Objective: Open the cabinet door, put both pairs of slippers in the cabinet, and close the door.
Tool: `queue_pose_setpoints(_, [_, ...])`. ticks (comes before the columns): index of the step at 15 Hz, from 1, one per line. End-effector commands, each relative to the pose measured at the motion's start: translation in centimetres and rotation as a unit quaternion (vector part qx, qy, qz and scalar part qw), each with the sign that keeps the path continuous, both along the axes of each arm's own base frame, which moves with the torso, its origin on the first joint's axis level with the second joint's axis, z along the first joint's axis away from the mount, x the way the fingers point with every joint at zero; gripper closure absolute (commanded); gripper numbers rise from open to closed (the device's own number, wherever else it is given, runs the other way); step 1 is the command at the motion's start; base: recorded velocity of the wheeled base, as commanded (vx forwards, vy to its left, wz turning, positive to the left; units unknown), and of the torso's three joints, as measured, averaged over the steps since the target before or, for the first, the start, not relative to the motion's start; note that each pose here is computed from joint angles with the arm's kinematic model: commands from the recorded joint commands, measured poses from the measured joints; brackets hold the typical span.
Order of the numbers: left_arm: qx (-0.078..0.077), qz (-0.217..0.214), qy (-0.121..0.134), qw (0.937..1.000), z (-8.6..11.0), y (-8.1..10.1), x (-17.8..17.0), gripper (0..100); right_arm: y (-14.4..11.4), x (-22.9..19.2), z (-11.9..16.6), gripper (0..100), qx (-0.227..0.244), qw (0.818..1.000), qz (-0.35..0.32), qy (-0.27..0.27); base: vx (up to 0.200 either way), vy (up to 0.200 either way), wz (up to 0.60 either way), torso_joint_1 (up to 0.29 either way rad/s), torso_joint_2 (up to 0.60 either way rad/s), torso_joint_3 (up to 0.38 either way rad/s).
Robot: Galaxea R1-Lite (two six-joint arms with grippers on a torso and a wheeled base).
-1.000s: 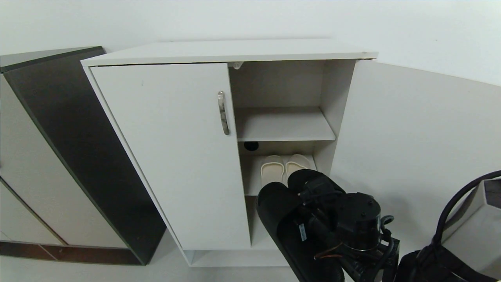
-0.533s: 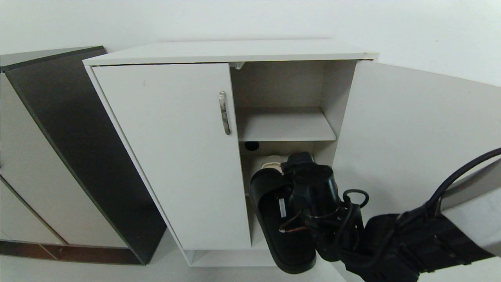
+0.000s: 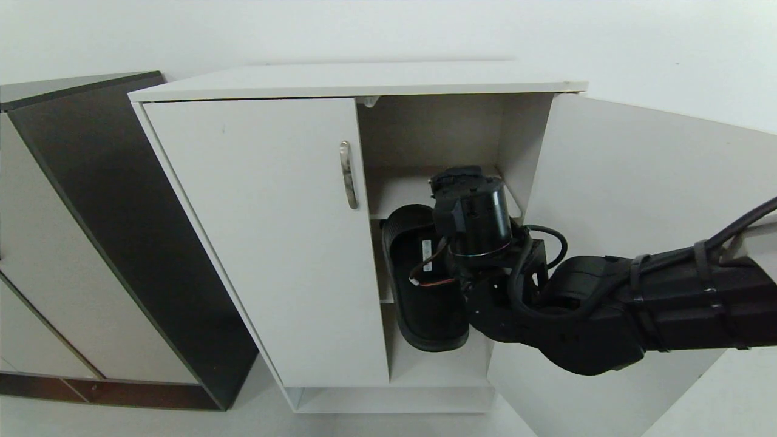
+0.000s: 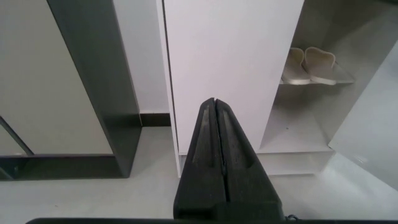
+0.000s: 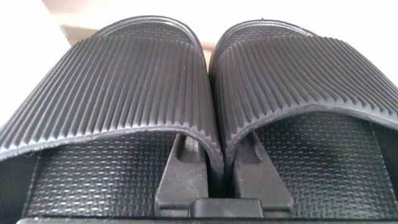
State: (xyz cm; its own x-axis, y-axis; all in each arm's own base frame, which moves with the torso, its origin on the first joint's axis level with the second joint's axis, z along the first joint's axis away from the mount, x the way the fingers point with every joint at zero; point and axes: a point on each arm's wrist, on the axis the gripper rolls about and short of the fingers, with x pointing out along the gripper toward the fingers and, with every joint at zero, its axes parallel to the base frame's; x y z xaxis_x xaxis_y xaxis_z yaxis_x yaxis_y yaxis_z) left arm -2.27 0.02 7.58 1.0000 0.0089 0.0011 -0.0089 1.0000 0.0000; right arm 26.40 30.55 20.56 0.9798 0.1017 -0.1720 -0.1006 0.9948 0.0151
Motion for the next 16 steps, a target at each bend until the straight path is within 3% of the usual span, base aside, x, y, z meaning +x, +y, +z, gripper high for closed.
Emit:
queue_pose_setpoints(1, [0.0, 0.0, 0.0, 1.0, 0.0, 0.0, 0.0, 100, 0.19, 0.5, 0.06, 100, -0.002, 1.0, -0.013, -0.003, 0.0, 0.0, 0.0, 0.0, 0.0, 0.0])
queue_pose_setpoints(8, [0.0, 0.001, 0.0, 1.0, 0.0, 0.0, 0.0, 100, 0.24, 0.9, -0.54, 100, -0.008, 1.0, -0.021, 0.002, 0.0, 0.0, 0.0, 0.0, 0.0, 0.0])
queue_pose_setpoints(16, [0.0, 0.0, 0.0, 1.0, 0.0, 0.0, 0.0, 100, 0.29, 1.02, -0.58, 100, -0.009, 1.0, -0.023, 0.001, 0.2, 0.0, 0.0, 0.003, 0.0, 0.003])
